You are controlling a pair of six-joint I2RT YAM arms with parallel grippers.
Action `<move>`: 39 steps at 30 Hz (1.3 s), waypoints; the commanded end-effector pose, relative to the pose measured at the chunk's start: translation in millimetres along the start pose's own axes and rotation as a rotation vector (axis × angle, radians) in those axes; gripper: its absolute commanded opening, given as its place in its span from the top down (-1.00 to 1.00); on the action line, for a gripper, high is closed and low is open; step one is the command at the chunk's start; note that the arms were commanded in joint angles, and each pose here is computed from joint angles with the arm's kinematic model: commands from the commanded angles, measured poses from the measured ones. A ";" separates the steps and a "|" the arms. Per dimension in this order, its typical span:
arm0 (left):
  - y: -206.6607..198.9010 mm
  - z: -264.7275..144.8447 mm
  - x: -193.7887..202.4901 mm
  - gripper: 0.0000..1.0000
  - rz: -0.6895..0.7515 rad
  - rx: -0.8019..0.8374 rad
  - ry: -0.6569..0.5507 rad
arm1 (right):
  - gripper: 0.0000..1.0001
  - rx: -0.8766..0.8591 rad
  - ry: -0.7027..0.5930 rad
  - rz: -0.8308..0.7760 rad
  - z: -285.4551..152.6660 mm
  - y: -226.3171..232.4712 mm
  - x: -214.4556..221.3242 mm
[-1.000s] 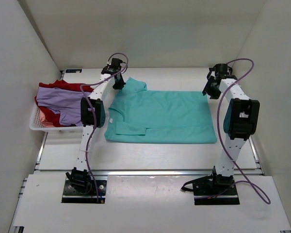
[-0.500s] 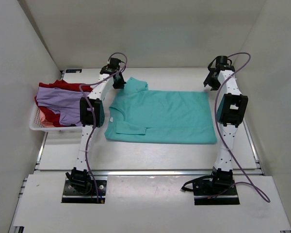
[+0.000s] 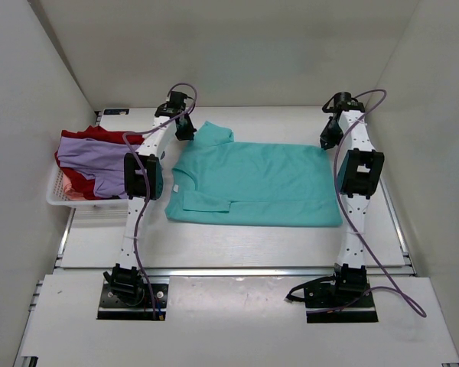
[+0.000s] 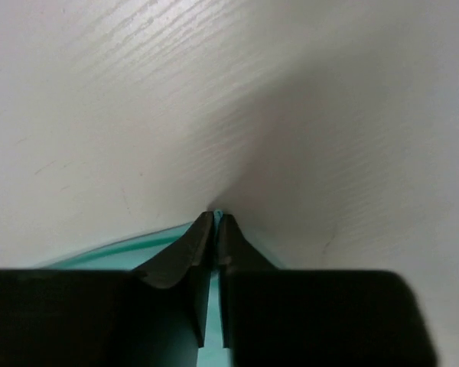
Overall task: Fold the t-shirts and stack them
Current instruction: Grap the side of the flattened tshirt furthest away from the robot with both arms, then fold the other side of the tshirt into a rectangle
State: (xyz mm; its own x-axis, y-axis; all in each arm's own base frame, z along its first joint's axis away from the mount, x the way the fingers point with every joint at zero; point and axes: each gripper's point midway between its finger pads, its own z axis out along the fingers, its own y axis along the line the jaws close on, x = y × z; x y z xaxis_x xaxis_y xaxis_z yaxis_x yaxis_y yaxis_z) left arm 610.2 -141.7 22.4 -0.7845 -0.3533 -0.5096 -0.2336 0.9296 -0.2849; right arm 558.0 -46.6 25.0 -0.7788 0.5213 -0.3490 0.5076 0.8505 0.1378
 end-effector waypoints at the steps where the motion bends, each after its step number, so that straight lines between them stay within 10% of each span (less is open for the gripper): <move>1: -9.7 -27.0 -26.2 1.00 -0.014 0.036 -0.061 | 0.99 -0.006 -0.020 0.007 -17.5 7.8 -4.8; 17: -25.6 -108.6 -46.3 1.00 -0.034 0.136 -0.074 | 1.00 0.023 -0.146 -0.223 -83.6 12.2 -26.3; 39: 14.5 -150.5 28.5 1.00 0.023 0.010 0.062 | 1.00 0.005 -0.027 -0.226 -109.7 -27.3 32.8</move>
State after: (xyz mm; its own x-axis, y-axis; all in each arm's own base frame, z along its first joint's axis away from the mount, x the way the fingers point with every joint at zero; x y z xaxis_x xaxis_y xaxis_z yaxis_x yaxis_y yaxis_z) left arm 498.6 -135.3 76.5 -0.8713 -0.3180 -0.3737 -0.2272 0.9365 -0.2671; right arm 475.7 -37.5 89.7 -0.8921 0.3149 -0.3240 0.3250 0.9454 0.0242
